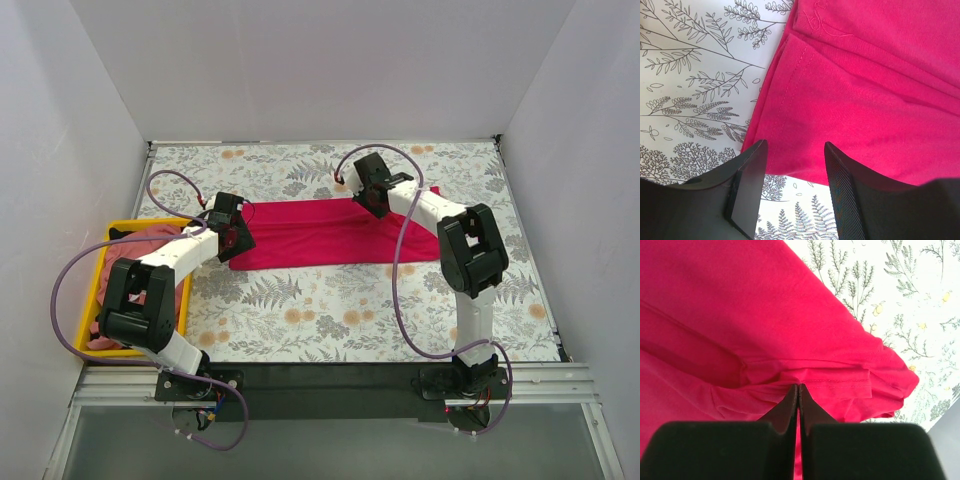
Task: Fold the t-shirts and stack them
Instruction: Fold the tshirt
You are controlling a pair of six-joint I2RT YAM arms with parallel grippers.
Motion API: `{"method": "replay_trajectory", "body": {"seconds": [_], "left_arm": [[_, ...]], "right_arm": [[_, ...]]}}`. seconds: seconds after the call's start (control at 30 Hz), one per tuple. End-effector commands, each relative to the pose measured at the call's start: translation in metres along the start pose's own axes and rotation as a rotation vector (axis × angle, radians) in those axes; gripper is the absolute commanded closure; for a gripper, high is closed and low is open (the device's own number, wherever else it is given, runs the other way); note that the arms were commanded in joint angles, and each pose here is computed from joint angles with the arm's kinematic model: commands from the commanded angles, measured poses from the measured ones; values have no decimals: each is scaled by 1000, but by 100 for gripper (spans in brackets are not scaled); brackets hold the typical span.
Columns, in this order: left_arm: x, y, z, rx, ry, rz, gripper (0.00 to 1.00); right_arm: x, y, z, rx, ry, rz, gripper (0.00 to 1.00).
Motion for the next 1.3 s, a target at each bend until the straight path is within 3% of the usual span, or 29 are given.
{"method": "replay_trajectory", "body": {"seconds": [0.0, 0.13, 0.33, 0.47, 0.53, 0.63, 0.67, 0.7, 0.8, 0.87, 1.1, 1.27], "left_arm": [[0, 8, -6, -48, -11, -4, 52], [-1, 8, -6, -47, -14, -6, 51], [-8, 14, -17, -42, -46, -43, 50], [-11, 20, -22, -49, -43, -55, 50], [-10, 18, -19, -35, -34, -56, 49], [-9, 14, -16, -16, -26, -57, 50], [-8, 12, -13, -10, -21, -59, 49], [-8, 12, -12, -10, -19, -58, 49], [-6, 8, -8, -5, -12, -55, 50], [-3, 6, -5, -5, -3, -50, 50], [4, -5, 5, 29, 37, -35, 51], [7, -11, 10, 56, 58, -27, 52]], "right_arm": [[4, 2, -10, -65, 34, 45, 94], [4, -5, -24, -74, 34, 98, 73], [-14, -17, -66, -146, -11, 321, 60], [-25, -48, -87, -136, -65, 690, 50], [-29, -81, -96, -120, -84, 888, 37], [-34, -115, -106, -162, -74, 1177, 28], [-19, -134, -98, -118, -48, 1247, 27], [-26, -143, -102, -180, -30, 1348, 27], [-10, -174, -96, -195, 22, 1511, 27], [-11, -181, -94, -250, 29, 1557, 28], [7, -215, -71, -223, 60, 1753, 30], [9, -223, -61, -286, 55, 1832, 32]]}}
Point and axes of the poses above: each gripper's point midway between its finger pads, its own z axis out along the fingers, its own x axis along the line the jaws close on, y = z × x, the point moved 10 cm from there along -z, back along the fingers, and after that the axes turned 5 degrees about -z, right-handed, at the moved point
